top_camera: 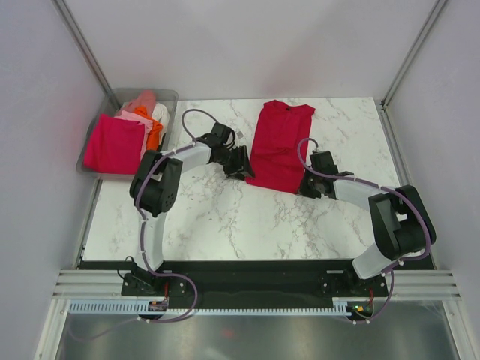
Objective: Fold and stack the t-shirts
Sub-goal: Fold the tshirt
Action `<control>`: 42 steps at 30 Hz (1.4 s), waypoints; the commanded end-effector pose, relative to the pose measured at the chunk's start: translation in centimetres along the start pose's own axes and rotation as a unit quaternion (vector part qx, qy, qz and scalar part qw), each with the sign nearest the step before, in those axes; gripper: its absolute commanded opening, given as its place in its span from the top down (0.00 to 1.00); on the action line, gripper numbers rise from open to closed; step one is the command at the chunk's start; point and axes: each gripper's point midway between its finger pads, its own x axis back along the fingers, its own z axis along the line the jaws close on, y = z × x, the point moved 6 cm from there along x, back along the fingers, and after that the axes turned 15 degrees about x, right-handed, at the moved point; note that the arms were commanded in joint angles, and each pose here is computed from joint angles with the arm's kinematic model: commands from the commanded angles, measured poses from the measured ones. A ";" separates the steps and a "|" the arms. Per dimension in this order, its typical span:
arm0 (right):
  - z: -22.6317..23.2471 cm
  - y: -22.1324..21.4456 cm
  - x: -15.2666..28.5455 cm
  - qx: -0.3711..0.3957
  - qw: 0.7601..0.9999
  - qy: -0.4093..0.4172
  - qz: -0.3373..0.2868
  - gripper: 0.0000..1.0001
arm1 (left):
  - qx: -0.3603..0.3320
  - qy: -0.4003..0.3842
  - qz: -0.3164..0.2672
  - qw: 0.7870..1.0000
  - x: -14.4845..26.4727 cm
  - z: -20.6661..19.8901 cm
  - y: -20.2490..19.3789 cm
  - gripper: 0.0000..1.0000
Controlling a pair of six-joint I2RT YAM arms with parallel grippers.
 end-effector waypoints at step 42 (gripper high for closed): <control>4.8 0.6 13.1 0.079 0.991 0.094 -0.049 1.00 | -0.015 -0.082 -0.097 0.992 12.8 -0.8 -12.8 0.98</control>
